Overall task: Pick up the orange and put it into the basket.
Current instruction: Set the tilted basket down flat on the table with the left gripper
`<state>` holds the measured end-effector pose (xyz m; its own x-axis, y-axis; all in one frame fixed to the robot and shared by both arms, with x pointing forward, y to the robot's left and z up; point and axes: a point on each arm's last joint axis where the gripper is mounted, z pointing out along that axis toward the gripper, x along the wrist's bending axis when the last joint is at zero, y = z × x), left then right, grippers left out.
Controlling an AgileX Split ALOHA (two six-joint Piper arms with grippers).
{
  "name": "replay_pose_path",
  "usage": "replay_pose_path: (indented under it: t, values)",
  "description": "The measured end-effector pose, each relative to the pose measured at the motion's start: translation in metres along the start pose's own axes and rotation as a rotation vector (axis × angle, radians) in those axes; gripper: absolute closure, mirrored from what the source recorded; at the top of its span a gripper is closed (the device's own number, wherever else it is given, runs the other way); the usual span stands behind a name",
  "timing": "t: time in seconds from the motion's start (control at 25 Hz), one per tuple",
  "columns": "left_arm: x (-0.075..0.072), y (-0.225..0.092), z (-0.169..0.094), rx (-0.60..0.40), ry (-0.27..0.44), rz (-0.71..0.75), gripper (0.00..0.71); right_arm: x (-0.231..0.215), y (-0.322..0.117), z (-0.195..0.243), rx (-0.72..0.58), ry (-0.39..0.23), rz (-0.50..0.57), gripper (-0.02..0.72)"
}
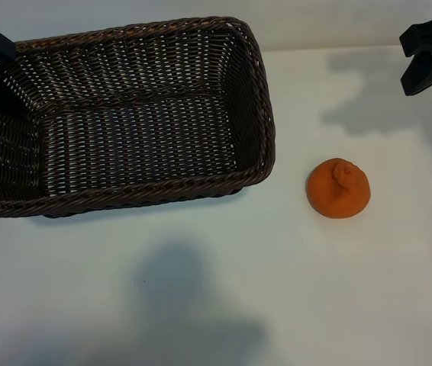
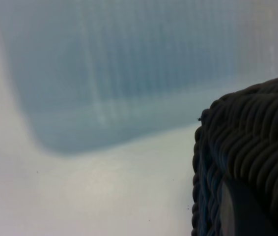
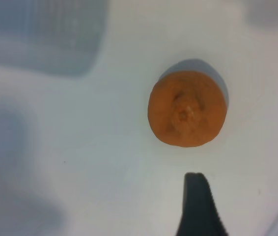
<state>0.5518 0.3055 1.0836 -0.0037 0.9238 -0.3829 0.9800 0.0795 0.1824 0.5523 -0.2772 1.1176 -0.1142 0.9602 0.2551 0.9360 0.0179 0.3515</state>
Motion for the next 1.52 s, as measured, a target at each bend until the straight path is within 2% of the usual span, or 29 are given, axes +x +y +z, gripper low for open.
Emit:
replay_pose_path:
  t: [0.36,0.6,0.88,1.12,1.28,1.4,1.52]
  values:
    - [-0.003,0.001,0.001,-0.003,-0.039,-0.006,0.550,0.000,0.000,0.000,0.000,0.000,0.000,0.270]
    - [-0.002,0.009,0.025,0.060,-0.085,-0.034,0.550,0.000,0.000,0.000,0.000,0.000,0.000,0.270]
    - [-0.026,0.021,0.064,0.162,-0.099,0.018,0.550,0.000,0.000,0.000,0.000,0.000,0.000,0.270]
    - [-0.049,0.037,0.076,0.165,-0.106,0.048,0.551,0.000,0.000,0.000,0.000,0.000,0.000,0.270]
    - [-0.053,0.044,0.073,0.144,-0.077,0.056,0.551,0.000,0.000,0.000,0.000,0.001,0.000,0.270]
    - [-0.049,0.045,0.072,0.138,-0.025,0.053,0.551,0.000,0.000,0.000,0.000,0.001,0.000,0.270]
    - [-0.048,0.045,0.072,0.141,-0.009,0.058,0.551,0.000,0.000,0.000,0.000,0.001,0.000,0.270]
